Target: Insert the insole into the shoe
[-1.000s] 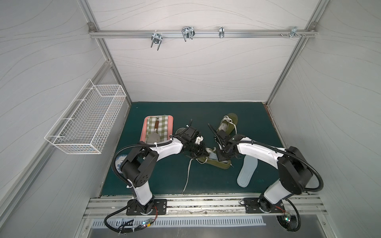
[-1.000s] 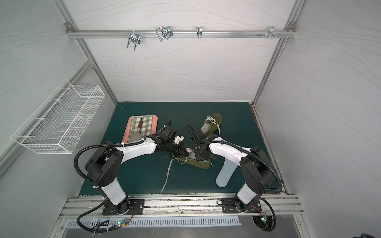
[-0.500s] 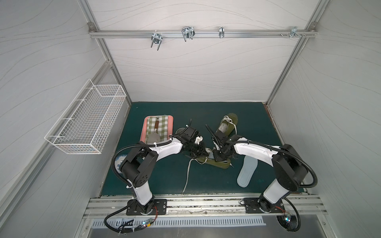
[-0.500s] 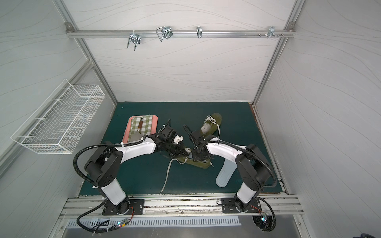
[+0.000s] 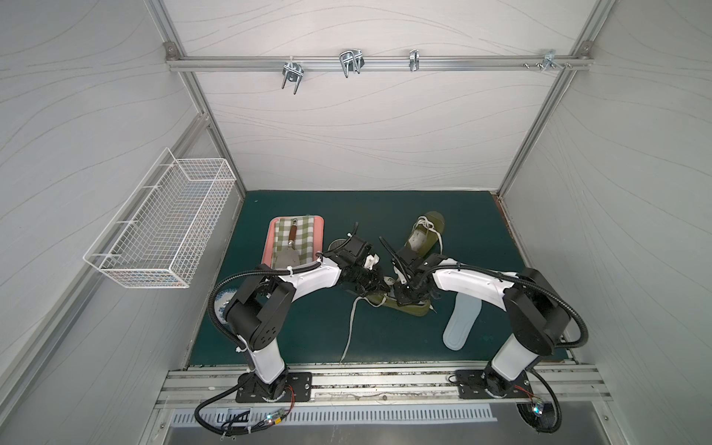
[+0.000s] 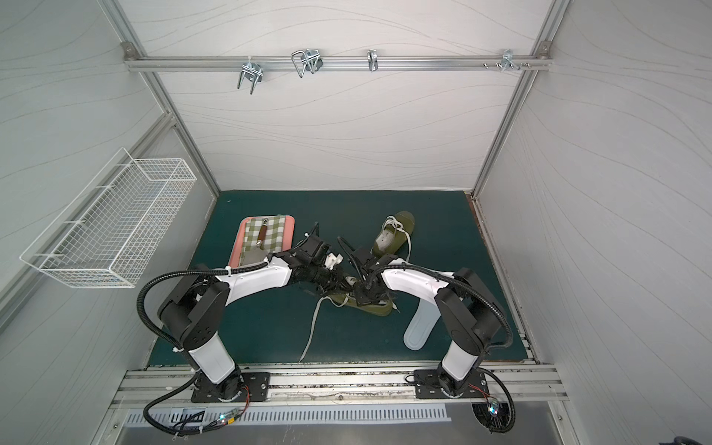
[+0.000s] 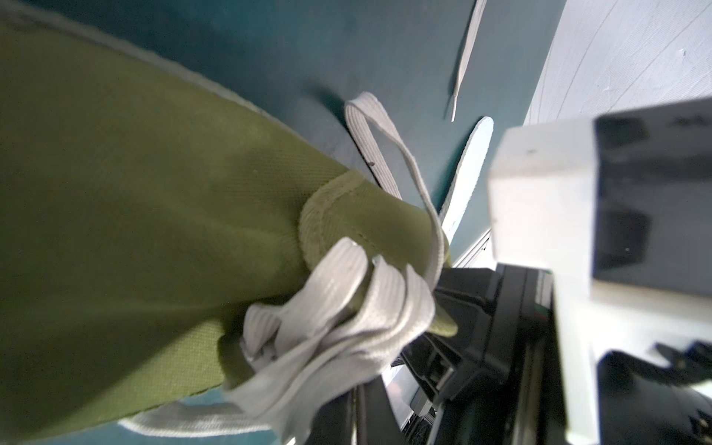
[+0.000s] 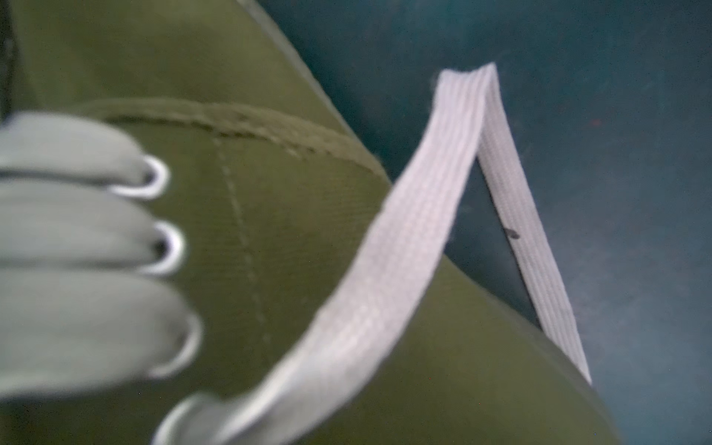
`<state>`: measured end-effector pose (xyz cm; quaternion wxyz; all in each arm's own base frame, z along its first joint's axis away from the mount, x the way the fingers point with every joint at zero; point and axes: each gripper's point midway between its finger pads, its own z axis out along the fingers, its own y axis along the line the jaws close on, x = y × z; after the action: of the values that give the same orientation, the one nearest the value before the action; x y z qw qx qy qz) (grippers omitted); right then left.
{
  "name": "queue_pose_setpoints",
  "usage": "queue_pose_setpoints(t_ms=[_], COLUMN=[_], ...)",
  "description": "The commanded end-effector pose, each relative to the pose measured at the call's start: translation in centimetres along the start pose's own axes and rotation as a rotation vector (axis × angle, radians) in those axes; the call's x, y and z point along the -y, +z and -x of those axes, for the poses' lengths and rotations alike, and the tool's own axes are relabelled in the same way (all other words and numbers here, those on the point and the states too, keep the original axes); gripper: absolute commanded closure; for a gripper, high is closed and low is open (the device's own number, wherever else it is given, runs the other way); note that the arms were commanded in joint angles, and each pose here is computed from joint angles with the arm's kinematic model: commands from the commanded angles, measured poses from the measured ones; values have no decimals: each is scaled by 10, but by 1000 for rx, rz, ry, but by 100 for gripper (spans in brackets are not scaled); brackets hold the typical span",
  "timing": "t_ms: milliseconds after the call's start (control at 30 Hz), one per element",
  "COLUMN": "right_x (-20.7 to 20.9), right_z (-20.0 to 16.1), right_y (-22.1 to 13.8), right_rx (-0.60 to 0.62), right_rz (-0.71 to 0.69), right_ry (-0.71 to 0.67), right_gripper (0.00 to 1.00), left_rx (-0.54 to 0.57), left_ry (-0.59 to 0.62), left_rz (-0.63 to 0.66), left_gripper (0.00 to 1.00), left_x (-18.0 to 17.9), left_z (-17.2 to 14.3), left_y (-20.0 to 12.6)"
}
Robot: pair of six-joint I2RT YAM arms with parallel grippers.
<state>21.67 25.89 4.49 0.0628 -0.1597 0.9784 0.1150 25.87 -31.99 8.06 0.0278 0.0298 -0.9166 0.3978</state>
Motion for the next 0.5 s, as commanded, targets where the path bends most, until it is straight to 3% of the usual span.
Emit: queue_pose_setpoints(t_ms=[0, 167, 333, 467], right_x=[4, 24, 17, 21], right_z=[2, -1, 10, 16], right_y=[-8, 29, 1, -16], right_rx=[30, -46, 21, 97], right_rz=[-6, -8, -76, -92], right_ry=[42, 112, 42, 82], right_gripper=[100, 100, 100, 100], left_rx=[16, 12, 11, 15], left_ry=[35, 37, 35, 36], left_rz=[-41, -44, -39, -41], left_gripper=[100, 100, 100, 100], left_x=[19, 19, 17, 17], left_z=[6, 6, 6, 7], left_y=[-10, -9, -10, -11])
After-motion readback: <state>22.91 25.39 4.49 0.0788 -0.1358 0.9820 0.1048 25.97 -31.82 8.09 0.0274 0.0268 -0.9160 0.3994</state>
